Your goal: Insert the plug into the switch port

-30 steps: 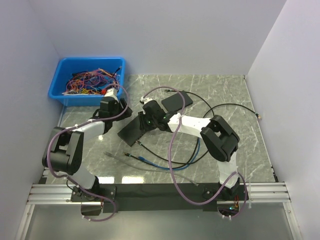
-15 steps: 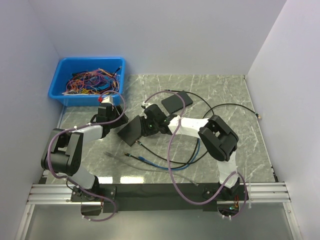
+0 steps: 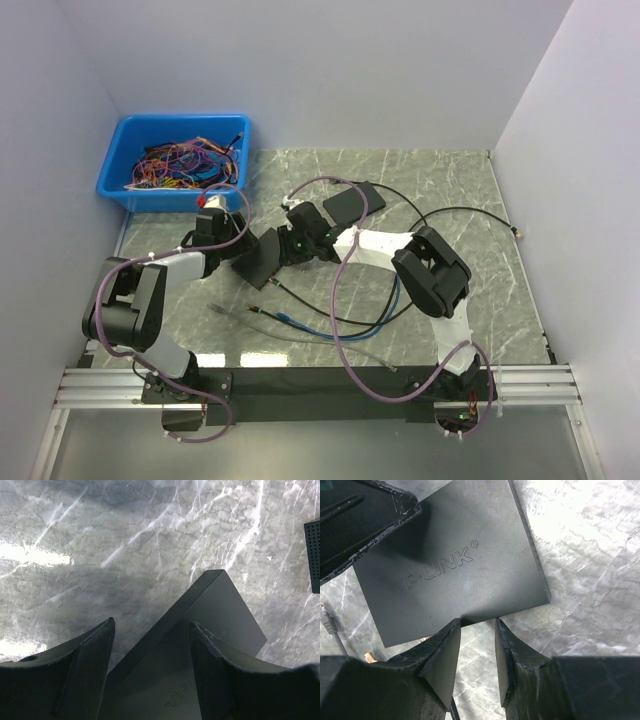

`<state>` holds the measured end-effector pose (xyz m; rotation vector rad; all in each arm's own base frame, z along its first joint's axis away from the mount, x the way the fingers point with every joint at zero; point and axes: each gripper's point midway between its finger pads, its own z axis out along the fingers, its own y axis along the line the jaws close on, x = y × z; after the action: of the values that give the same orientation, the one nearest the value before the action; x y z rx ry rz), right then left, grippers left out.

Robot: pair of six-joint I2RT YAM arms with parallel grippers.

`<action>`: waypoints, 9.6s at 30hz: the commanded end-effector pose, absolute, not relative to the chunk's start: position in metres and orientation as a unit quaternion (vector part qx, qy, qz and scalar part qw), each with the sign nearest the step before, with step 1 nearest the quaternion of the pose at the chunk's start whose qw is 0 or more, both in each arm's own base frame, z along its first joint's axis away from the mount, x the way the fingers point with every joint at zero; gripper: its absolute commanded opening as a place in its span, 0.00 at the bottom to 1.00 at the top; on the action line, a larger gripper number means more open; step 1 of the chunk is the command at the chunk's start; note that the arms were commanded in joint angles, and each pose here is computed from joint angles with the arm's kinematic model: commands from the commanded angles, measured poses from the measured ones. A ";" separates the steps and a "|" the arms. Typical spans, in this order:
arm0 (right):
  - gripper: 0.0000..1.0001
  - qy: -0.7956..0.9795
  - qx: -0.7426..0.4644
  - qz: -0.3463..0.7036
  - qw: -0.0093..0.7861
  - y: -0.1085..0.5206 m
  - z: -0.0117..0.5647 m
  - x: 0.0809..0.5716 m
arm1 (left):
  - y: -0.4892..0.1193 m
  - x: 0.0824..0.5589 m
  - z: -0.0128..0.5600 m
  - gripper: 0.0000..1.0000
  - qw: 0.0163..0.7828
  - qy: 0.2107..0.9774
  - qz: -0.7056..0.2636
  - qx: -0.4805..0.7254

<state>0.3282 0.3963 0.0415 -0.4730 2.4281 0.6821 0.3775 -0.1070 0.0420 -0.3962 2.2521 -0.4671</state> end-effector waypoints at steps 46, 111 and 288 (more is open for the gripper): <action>0.46 0.802 -0.449 0.246 0.307 0.473 0.047 0.190 | -0.078 0.372 0.065 0.65 0.441 0.845 -0.230 -0.196; 0.00 0.692 -0.221 0.643 0.241 0.411 0.151 0.239 | -0.154 0.258 0.196 0.60 0.540 0.665 -0.513 -0.056; 0.00 0.896 -0.261 0.185 0.309 0.377 0.040 0.290 | -0.117 0.387 0.124 0.61 0.479 0.800 -0.312 -0.183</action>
<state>0.2819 0.3619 0.0230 -0.7092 2.4008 0.4332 0.3625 -0.1135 0.1003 -0.5403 2.0421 -0.7298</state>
